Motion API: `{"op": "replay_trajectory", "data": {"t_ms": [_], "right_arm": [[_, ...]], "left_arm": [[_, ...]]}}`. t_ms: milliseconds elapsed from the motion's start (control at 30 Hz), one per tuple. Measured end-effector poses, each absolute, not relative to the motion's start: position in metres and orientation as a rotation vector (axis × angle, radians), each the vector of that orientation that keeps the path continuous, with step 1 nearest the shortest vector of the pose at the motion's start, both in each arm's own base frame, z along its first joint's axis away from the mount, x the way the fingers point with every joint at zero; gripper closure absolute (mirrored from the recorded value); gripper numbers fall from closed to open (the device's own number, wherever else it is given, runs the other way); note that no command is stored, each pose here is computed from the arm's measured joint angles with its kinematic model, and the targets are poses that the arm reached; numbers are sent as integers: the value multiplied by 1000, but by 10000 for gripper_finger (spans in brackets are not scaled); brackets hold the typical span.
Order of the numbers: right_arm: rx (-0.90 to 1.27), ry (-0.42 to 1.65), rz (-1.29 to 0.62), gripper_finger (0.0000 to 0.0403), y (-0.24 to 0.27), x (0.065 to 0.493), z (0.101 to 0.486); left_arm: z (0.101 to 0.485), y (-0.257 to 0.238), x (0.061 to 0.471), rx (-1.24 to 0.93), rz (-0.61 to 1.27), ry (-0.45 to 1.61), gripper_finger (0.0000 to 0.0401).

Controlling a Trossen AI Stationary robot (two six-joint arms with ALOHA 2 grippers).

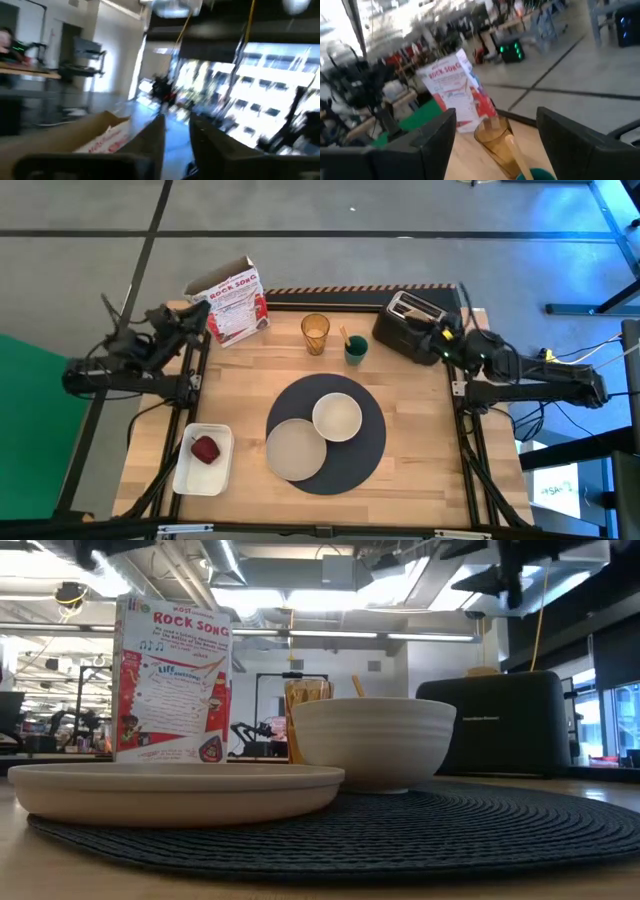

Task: Arrange a breakfast setting
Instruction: Pour the cereal from the cereal box into the white bowl

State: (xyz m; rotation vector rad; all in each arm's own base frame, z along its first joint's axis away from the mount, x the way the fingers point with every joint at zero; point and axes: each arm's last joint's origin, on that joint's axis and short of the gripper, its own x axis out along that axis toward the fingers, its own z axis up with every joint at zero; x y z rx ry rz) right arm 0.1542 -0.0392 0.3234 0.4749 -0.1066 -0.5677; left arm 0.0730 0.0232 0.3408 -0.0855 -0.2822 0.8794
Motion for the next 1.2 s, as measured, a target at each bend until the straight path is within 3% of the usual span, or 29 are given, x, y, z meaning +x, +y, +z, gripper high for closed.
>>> {"op": "replay_trajectory", "data": {"t_ms": [267,367,467,700,1200], "right_arm": [[462,-93,-491,136,-71,166,362],[452,-94,-474,136,-77,165,368],[449,-94,-476,136,-79,163,369],[446,-61,-462,136,-79,164,367],[482,-4,-439,136,-77,164,361]], "left_arm": [[414,29,93,158,1246,14,167],[435,31,84,170,1375,73,122],[443,32,71,117,1390,36,93],[415,35,59,53,1382,119,77],[376,76,99,10,1394,569,87]]}}
